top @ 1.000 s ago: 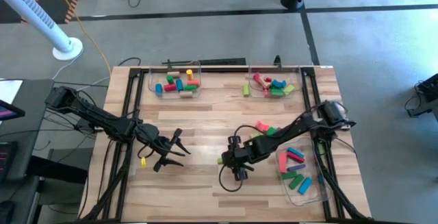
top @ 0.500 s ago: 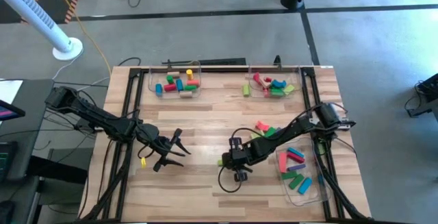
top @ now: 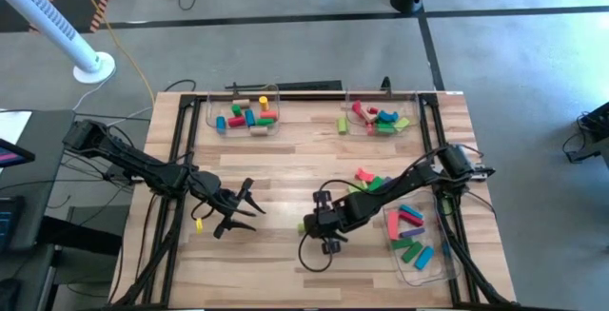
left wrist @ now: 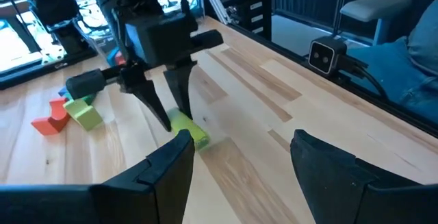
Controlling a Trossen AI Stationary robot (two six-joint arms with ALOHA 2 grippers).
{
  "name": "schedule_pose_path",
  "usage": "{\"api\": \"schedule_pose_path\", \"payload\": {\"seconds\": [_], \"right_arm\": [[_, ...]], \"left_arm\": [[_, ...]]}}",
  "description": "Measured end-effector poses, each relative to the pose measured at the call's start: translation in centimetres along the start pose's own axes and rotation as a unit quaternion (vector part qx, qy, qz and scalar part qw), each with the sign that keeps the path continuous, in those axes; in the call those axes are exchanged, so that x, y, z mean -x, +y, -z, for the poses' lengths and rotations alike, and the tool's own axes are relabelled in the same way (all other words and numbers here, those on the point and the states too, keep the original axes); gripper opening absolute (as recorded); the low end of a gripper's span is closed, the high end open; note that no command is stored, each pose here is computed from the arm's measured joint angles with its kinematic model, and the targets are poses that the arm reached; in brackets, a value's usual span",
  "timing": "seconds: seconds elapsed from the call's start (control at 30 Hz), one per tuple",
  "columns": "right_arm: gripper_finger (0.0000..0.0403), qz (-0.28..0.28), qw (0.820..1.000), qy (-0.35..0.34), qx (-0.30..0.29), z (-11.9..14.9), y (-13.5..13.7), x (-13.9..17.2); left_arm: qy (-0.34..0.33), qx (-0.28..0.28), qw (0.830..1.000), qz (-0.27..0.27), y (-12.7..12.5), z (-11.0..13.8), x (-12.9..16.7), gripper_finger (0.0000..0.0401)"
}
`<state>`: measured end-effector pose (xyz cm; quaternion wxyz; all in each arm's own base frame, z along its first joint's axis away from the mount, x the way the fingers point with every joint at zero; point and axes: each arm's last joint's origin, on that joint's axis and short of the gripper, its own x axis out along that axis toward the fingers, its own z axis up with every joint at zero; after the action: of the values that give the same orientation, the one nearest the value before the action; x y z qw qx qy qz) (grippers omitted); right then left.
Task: Sort blocks by size
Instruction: Put the light green rectangular block into the bottom transparent bin
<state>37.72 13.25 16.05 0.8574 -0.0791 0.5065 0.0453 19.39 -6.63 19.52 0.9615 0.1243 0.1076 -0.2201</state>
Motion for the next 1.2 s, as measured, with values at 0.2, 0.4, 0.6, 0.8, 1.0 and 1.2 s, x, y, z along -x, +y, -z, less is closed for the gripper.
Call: {"api": "schedule_pose_path", "payload": {"seconds": [0.2,0.4,0.6,0.8,1.0,1.2], "right_arm": [[0.0124,0.002,0.998,-0.049,0.027,-2.7,0.2,1.7],[0.0126,0.001,0.992,-0.113,0.056,-5.8,0.2,3.8],[0.0127,-0.008,0.978,-0.185,0.094,-8.5,0.5,6.0],[0.0127,-0.042,0.96,-0.248,0.119,-10.4,1.0,7.9],[0.0128,-0.043,0.955,-0.265,0.127,-11.0,0.9,8.6],[0.0128,-0.052,0.95,-0.276,0.132,-11.2,0.9,8.8]], "left_arm": [[-0.027,-0.048,0.998,-0.003,0.0,-0.5,0.0,0.023],[-0.069,-0.162,0.984,0.006,-0.8,-1.4,0.0,0.023],[-0.115,-0.262,0.958,-0.001,-1.5,-2.4,0.1,0.023],[-0.141,-0.314,0.939,0.002,-1.7,-3.3,0.1,0.023],[-0.157,-0.343,0.926,0.006,-1.5,-4.6,-0.5,0.0229],[-0.141,-0.363,0.921,0.013,-1.3,-5.4,-2.8,0.0228]]}}
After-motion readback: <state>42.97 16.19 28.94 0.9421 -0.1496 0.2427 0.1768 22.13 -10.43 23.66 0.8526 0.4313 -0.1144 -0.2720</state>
